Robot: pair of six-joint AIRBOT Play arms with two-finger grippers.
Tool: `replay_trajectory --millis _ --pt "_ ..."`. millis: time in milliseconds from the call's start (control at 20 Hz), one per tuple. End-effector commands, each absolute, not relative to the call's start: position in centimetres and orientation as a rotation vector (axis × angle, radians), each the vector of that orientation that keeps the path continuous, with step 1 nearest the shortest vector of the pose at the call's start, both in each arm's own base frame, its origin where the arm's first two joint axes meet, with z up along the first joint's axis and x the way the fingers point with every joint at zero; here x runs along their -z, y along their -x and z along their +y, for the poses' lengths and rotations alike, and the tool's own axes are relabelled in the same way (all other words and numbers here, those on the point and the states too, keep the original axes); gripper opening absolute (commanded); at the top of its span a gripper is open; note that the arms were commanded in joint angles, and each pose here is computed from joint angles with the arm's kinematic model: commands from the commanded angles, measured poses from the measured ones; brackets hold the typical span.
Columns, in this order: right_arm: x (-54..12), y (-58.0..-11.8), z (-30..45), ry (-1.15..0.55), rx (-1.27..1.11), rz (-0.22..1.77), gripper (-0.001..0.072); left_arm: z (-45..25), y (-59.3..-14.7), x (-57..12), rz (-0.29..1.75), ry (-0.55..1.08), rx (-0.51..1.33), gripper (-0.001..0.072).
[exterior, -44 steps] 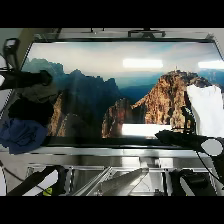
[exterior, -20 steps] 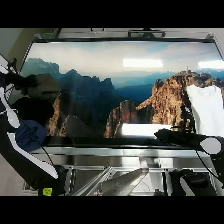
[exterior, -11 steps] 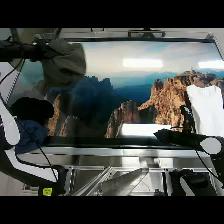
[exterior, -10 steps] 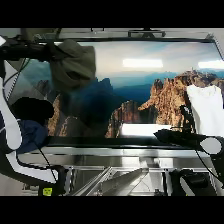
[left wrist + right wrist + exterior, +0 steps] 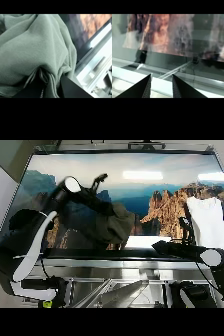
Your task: Fold the shirts.
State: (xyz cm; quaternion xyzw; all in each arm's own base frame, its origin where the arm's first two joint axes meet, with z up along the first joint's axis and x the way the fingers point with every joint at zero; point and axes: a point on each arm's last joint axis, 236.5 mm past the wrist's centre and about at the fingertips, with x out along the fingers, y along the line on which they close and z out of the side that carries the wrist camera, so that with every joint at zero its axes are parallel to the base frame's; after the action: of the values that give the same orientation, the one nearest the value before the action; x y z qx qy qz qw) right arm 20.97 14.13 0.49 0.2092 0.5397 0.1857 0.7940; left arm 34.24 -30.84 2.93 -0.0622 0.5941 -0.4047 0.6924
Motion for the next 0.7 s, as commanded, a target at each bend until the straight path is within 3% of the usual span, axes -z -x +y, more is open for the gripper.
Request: replay_trajectory --millis 0,50,100,150,200,250,400,650 --pt "-0.6 -21.3 14.1 -0.436 -0.406 1.142 0.0297 -33.1 -31.0 2.3 1.364 0.105 0.888 0.0013" --pt "-0.6 -21.4 14.1 -0.422 -0.415 1.135 0.0298 -33.0 -30.2 3.1 1.386 0.099 0.886 0.0013" --pt "-0.8 -21.6 14.1 -0.406 -0.426 1.119 0.0302 -32.8 -29.8 3.7 1.401 0.099 0.882 0.0086" --pt "-1.1 -21.8 14.4 -0.391 -0.454 1.095 0.0308 -32.6 -29.7 3.8 1.410 0.098 0.880 0.0322" --pt "-1.9 -22.1 15.2 -0.374 -0.513 1.052 0.0453 -32.2 -29.9 3.5 1.415 0.096 0.888 0.0454" --pt "-3.2 -22.6 16.4 -0.374 -0.588 0.989 0.0639 -31.5 -30.2 2.4 1.422 0.088 0.911 0.0720" --pt "-6.0 -23.9 19.4 -0.374 -0.765 0.877 0.0646 -27.7 -33.0 -2.6 1.424 0.112 0.930 0.0711" --pt "-3.6 -27.1 24.6 -0.264 -0.917 0.995 0.0639 -19.7 -33.5 -3.2 1.466 0.260 0.783 0.0710"
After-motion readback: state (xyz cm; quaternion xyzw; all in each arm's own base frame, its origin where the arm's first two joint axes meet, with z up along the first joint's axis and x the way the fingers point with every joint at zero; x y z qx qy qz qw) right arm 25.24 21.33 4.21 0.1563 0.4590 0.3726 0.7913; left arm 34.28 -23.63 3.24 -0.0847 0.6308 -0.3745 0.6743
